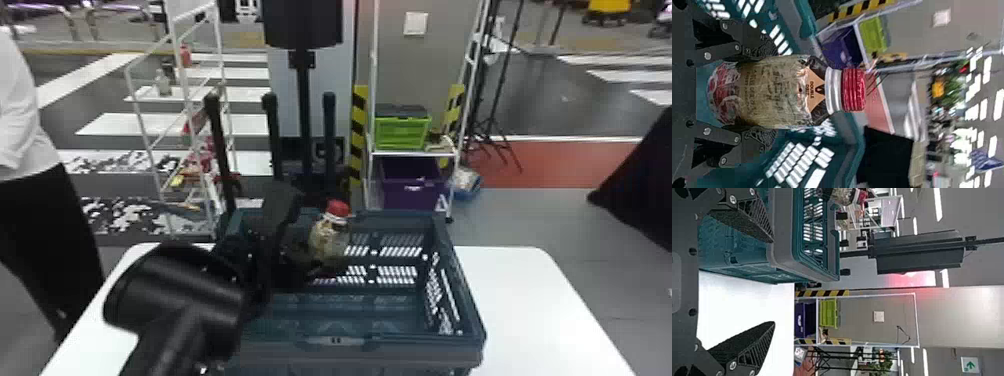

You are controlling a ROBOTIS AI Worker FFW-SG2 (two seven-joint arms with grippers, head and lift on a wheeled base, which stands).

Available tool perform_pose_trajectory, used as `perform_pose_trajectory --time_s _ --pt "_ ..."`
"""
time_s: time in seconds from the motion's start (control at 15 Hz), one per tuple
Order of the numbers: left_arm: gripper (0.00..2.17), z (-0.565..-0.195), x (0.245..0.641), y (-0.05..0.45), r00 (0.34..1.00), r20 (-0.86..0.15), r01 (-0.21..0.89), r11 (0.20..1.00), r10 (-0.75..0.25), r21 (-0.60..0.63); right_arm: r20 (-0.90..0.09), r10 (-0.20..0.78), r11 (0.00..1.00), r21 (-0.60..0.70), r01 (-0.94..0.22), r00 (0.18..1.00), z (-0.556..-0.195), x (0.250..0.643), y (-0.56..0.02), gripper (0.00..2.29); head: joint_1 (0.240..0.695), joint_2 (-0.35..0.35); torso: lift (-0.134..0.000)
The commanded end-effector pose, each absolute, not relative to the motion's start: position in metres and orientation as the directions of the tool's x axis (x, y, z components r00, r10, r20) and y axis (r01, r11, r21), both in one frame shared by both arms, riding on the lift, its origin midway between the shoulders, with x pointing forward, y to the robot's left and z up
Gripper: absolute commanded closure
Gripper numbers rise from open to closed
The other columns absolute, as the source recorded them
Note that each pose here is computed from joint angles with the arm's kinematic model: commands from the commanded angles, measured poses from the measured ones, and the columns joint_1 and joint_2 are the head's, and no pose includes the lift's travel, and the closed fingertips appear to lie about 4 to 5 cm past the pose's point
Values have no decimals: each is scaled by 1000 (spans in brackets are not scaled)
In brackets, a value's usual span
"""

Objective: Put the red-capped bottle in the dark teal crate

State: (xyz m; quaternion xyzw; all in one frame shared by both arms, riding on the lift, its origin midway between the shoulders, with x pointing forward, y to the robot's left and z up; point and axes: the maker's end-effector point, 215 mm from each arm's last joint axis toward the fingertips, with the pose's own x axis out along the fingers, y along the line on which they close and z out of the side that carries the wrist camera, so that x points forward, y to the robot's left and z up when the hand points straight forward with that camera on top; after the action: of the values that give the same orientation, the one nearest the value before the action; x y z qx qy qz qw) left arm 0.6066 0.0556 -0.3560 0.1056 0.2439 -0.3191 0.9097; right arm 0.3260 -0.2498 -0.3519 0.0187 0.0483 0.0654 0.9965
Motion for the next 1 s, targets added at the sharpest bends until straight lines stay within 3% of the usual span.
perform_pose_trajectory --time_s 0.0,0.13,0.67,0.8,0.93 --pt "2148 -379 603 58 592 -641 666 745 -489 47 -79 121 992 38 -118 990 -348 322 -255 147 499 0 0" --pt "2148 -398 591 54 491 -722 704 710 -488 -2 -79 120 992 37 -117 990 -347 322 -255 147 499 0 0" --pt "2148 -440 590 72 341 -885 737 675 -316 42 -59 111 993 37 -109 992 -346 318 -257 147 499 0 0" --pt "2148 -459 594 114 327 -913 710 701 -244 67 -50 109 994 36 -108 993 -344 318 -258 147 499 0 0" --pt "2148 -464 604 109 347 -900 767 632 -263 111 -49 109 994 35 -107 993 -344 318 -258 147 499 0 0"
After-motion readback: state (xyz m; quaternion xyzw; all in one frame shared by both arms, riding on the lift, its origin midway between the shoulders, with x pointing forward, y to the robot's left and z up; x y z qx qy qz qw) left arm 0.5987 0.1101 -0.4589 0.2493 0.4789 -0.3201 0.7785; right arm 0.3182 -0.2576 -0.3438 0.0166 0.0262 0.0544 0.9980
